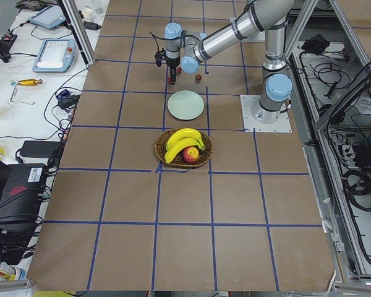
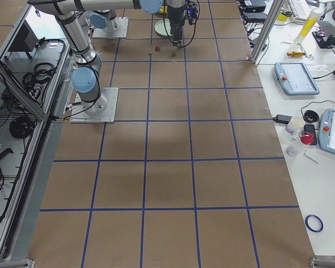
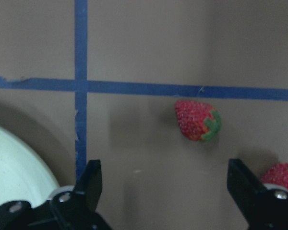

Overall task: Collect all strawberries into plate
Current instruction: 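Reach the left gripper to the strawberry farthest from the robot and grasp it, then carry the strawberry onto the plate and open the left gripper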

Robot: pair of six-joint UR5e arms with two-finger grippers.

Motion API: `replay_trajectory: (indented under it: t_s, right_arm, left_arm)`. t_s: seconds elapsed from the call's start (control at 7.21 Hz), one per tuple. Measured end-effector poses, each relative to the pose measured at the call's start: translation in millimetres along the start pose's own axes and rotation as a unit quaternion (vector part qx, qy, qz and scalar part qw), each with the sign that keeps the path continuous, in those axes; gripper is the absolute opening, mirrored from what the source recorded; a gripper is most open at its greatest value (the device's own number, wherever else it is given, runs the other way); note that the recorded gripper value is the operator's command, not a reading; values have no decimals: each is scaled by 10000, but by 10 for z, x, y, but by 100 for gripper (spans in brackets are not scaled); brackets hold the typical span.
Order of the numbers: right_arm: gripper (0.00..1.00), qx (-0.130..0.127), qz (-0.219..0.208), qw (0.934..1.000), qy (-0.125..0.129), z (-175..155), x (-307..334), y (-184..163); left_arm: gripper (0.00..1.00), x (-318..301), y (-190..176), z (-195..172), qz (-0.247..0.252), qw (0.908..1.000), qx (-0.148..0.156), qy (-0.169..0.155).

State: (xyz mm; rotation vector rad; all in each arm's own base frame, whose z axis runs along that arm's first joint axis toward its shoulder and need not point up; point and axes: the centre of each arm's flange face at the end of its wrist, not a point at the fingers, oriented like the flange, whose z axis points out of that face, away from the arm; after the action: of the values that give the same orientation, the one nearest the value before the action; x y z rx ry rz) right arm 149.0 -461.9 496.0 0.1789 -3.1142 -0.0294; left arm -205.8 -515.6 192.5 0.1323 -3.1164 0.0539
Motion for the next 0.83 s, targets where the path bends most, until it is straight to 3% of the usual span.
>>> replay_trajectory:
  t_s: [0.28, 0.55, 0.83]
  right_arm:
    - [100, -5, 0, 10000, -1, 5, -1, 1]
    - [100, -2, 3, 10000, -5, 5, -1, 0]
    - [100, 0, 6, 10000, -5, 5, -1, 0]
  left_arm:
    - [70, 88, -45, 145, -48, 10000, 6, 8]
    - [4, 144, -38, 212, -59, 10000, 2, 20]
    - [0, 196, -46, 185, -1, 10000, 34, 32]
